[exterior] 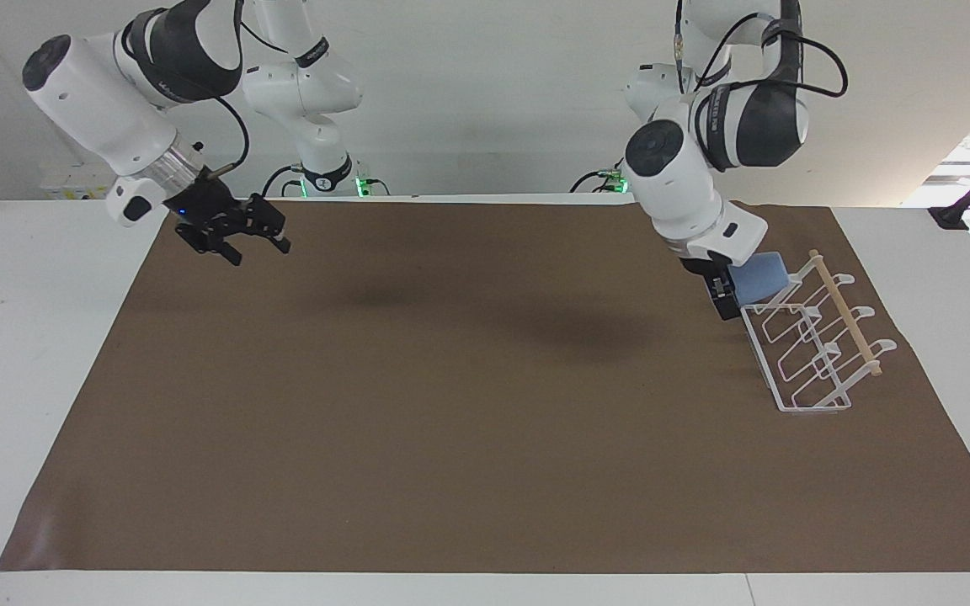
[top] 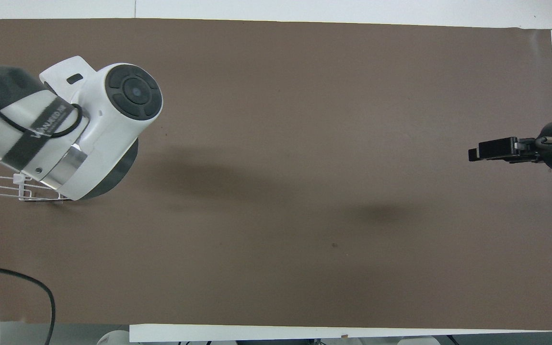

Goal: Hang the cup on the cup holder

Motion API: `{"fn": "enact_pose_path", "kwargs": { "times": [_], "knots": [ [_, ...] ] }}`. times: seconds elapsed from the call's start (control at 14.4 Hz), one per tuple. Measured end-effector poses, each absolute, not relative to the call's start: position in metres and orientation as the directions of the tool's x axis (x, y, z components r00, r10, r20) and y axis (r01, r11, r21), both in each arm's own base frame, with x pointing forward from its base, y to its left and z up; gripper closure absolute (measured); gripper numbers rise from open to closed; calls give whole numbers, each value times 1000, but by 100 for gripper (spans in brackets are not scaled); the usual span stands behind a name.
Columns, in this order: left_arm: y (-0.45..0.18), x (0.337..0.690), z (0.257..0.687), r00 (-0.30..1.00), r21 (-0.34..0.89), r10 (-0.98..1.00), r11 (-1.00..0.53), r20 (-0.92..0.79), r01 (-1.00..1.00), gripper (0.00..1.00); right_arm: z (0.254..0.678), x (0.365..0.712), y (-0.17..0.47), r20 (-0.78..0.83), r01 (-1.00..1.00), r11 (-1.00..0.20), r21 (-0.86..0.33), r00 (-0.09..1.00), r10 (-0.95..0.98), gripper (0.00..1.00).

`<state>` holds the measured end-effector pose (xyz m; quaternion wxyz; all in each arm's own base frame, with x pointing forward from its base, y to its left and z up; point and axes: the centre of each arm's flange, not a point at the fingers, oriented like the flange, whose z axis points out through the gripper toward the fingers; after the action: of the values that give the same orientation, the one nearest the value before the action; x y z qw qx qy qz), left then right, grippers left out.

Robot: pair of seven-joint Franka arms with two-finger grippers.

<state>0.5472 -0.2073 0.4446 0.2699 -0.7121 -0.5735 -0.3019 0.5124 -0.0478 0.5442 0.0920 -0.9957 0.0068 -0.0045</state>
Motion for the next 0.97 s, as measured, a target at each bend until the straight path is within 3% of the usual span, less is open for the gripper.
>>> {"fn": "enact_pose_path", "kwargs": {
  "times": [0.28,0.42,0.97],
  "knots": [
    [-175,574,364,190,-131,315,-198,930,971,17,617,501,-56,-50,28,-999,-46,998,30,0],
    [-158,586,347,175,-133,219,-194,960,972,17,654,497,-58,-48,35,-999,19,998,34,0],
    [-122,604,338,124,-99,140,-174,982,980,17,606,527,-71,-162,8,-999,35,987,3,0]
  ]
}}
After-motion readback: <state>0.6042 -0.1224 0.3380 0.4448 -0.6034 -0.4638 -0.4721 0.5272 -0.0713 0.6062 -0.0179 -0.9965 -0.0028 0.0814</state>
